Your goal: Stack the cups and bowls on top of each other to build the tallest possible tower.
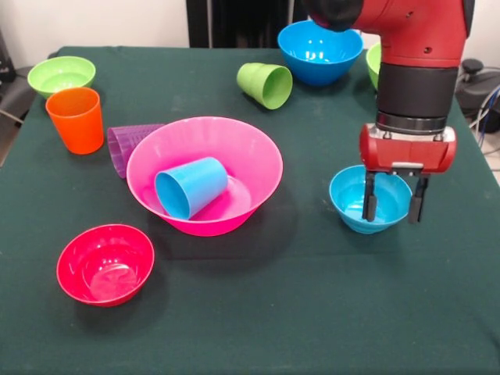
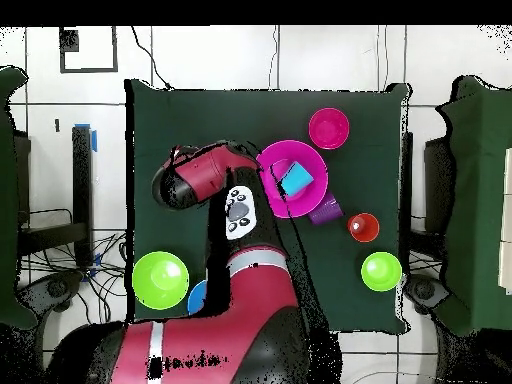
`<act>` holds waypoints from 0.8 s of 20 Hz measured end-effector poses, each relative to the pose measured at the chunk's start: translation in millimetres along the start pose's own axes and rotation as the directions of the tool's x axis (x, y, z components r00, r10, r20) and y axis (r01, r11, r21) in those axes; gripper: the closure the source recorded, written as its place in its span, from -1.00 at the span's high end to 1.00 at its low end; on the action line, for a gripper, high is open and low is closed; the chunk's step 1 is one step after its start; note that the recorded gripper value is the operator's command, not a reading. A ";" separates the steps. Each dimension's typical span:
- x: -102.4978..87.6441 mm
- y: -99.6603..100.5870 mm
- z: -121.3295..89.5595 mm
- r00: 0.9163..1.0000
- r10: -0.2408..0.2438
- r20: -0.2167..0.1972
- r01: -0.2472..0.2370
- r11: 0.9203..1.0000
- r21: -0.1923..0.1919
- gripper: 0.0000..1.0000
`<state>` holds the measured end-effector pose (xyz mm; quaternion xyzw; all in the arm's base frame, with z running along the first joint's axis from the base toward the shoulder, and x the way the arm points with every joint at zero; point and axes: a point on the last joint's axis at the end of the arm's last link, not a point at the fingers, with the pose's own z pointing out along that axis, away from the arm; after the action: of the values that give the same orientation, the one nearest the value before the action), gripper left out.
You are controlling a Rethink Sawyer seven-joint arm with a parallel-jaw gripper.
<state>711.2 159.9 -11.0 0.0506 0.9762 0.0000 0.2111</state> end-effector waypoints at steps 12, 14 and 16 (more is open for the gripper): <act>10.4 -9.7 3.3 0.993 0.068 -0.094 -0.069 0.998 -0.002 1.00; 13.9 -7.3 3.0 0.991 0.072 -0.115 -0.073 0.997 -0.001 1.00; 15.6 -5.2 2.7 0.990 0.071 -0.124 -0.072 0.997 0.000 1.00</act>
<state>697.6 156.2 -20.0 0.0850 0.9850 0.0129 0.1499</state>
